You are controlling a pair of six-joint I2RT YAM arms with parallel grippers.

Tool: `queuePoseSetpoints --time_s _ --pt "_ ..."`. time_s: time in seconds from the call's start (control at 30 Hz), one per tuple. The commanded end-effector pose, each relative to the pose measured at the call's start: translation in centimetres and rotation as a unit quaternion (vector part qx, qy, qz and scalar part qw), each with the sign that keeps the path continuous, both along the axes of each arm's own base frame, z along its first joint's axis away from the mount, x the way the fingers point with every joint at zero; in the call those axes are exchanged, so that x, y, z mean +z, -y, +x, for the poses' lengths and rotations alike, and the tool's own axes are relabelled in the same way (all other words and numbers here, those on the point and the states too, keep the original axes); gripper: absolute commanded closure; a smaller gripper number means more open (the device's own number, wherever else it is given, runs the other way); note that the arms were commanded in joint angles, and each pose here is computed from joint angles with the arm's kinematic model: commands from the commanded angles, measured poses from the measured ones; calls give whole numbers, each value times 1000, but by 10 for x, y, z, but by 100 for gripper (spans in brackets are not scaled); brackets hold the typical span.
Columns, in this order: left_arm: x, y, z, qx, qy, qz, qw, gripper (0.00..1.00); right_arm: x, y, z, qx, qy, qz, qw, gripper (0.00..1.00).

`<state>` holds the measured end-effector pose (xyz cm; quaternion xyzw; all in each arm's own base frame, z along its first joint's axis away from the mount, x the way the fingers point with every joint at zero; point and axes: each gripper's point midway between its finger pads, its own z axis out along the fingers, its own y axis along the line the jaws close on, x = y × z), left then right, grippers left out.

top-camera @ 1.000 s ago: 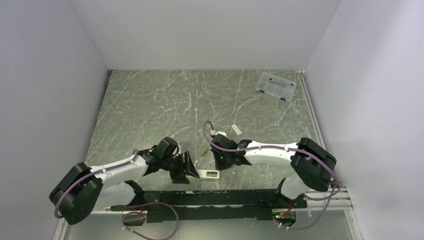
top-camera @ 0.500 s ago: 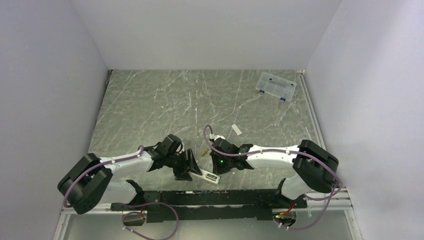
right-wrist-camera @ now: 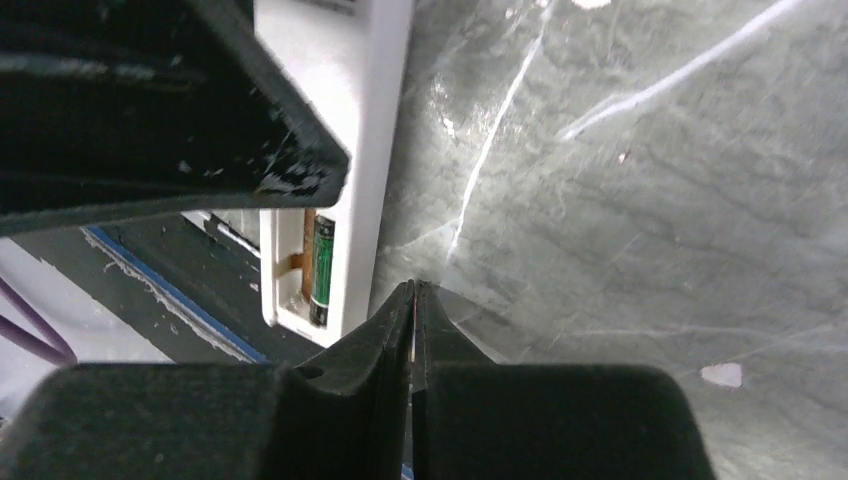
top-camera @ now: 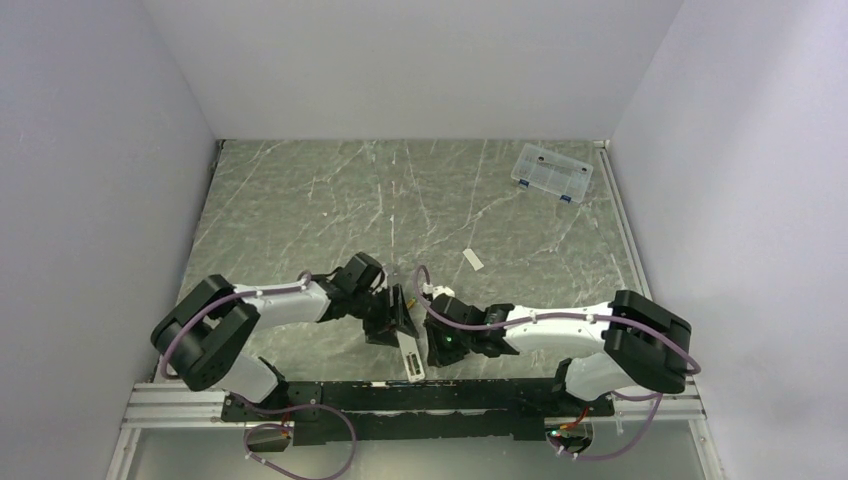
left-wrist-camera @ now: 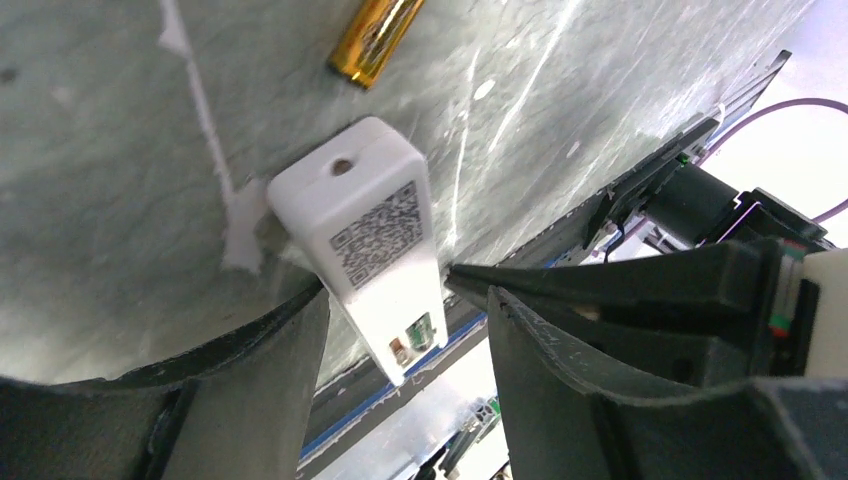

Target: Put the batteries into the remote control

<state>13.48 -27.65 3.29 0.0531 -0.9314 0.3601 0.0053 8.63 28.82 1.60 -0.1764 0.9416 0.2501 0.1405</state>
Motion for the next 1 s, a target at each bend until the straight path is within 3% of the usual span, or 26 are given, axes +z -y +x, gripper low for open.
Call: queuePoseSetpoints --time_s 0.0,0.6,0.97 --pt "-7 8 9 -25 27 15 999 35 6 -2 0 -27 7 18 999 94" --pt "-12 54 12 -92 29 5 995 40 37 16 3 -60 39 33 997 93" --pt "6 60 26 -110 72 26 991 40 75 44 13 -88 93 42 991 83"
